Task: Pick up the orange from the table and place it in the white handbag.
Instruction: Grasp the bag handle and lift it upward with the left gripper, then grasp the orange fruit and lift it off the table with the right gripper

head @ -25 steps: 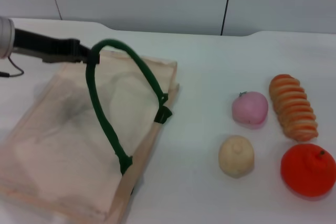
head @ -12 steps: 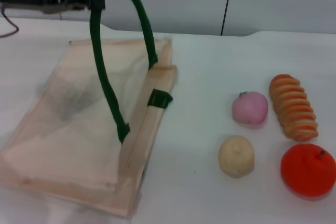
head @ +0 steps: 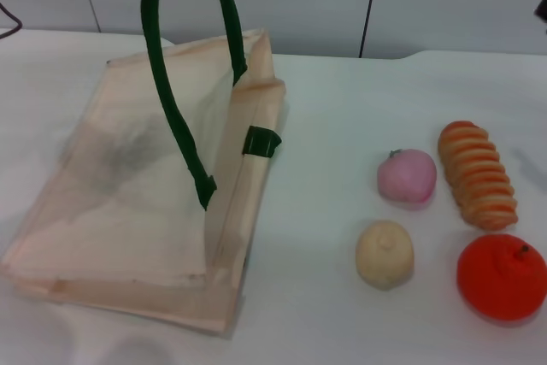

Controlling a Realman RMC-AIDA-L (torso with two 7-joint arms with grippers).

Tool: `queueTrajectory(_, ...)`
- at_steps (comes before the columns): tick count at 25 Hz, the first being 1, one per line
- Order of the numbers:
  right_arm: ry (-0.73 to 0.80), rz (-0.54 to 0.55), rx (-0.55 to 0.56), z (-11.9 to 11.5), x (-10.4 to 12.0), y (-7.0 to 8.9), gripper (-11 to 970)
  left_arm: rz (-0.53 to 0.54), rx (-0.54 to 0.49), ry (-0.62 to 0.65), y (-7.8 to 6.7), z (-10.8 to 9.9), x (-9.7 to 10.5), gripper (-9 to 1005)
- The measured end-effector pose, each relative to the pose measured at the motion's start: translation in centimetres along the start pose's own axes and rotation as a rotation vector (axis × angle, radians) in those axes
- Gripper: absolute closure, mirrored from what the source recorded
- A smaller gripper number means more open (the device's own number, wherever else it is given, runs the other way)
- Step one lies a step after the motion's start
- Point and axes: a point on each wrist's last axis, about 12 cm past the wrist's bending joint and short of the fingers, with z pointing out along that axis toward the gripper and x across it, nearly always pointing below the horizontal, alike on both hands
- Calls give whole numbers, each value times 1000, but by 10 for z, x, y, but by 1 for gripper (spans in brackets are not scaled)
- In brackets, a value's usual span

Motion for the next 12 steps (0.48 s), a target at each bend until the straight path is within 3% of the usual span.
queueTrajectory(12, 209, -63, -206, -16, -30, 14, 79, 7, 32, -39, -2, -6, -3, 876)
